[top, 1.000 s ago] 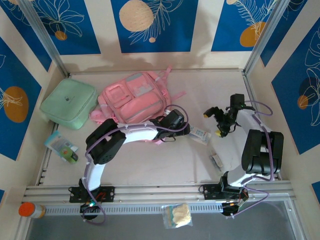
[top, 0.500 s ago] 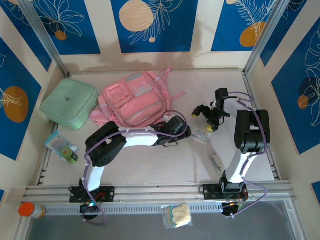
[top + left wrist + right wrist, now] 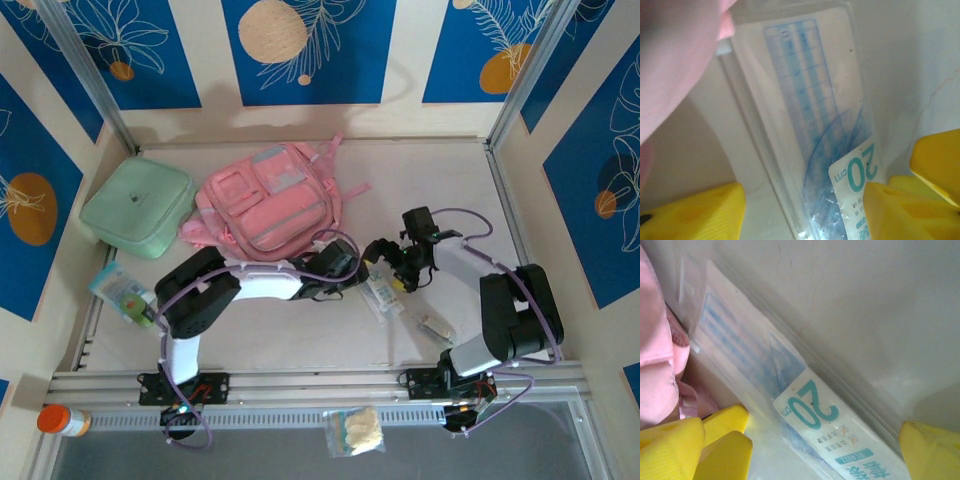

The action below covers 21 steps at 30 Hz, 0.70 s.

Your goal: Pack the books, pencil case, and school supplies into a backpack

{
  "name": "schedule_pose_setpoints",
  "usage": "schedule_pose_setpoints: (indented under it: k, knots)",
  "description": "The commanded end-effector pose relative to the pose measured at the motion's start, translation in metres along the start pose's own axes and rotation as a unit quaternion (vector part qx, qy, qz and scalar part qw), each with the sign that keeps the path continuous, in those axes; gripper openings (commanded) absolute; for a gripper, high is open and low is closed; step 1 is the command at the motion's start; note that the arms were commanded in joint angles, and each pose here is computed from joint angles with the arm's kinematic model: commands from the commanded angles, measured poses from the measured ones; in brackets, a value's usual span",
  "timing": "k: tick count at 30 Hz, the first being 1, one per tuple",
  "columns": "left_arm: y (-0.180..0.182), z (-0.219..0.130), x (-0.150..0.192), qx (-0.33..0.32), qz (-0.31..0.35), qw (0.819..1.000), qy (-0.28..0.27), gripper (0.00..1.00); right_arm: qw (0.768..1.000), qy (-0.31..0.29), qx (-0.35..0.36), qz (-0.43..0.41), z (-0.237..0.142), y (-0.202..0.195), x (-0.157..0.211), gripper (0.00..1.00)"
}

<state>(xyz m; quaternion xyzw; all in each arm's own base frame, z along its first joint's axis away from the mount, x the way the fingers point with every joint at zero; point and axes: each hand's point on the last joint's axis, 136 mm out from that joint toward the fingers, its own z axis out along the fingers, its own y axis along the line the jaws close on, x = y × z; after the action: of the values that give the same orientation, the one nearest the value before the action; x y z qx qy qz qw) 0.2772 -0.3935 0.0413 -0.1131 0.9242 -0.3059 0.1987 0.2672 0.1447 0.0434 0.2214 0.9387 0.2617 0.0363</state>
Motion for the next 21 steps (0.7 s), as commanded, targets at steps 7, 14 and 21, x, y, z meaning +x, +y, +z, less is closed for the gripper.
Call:
schedule_pose_setpoints:
  k: [7, 14, 21]
  knots:
    - [0.016, -0.002, -0.013, 0.004, -0.034, 0.999, -0.036, 0.42, 0.998, 0.059, -0.016, -0.009, -0.004, -0.010, 0.014, 0.90]
    - [0.014, 0.005, -0.009, 0.000, -0.025, 0.999, -0.028, 0.31, 0.995, 0.096, -0.007, -0.038, 0.015, -0.015, 0.029, 0.82]
    - [0.024, 0.010, -0.006, -0.015, -0.013, 1.000, -0.019, 0.22, 0.987, 0.120, -0.074, -0.080, -0.001, 0.014, 0.058, 0.81]
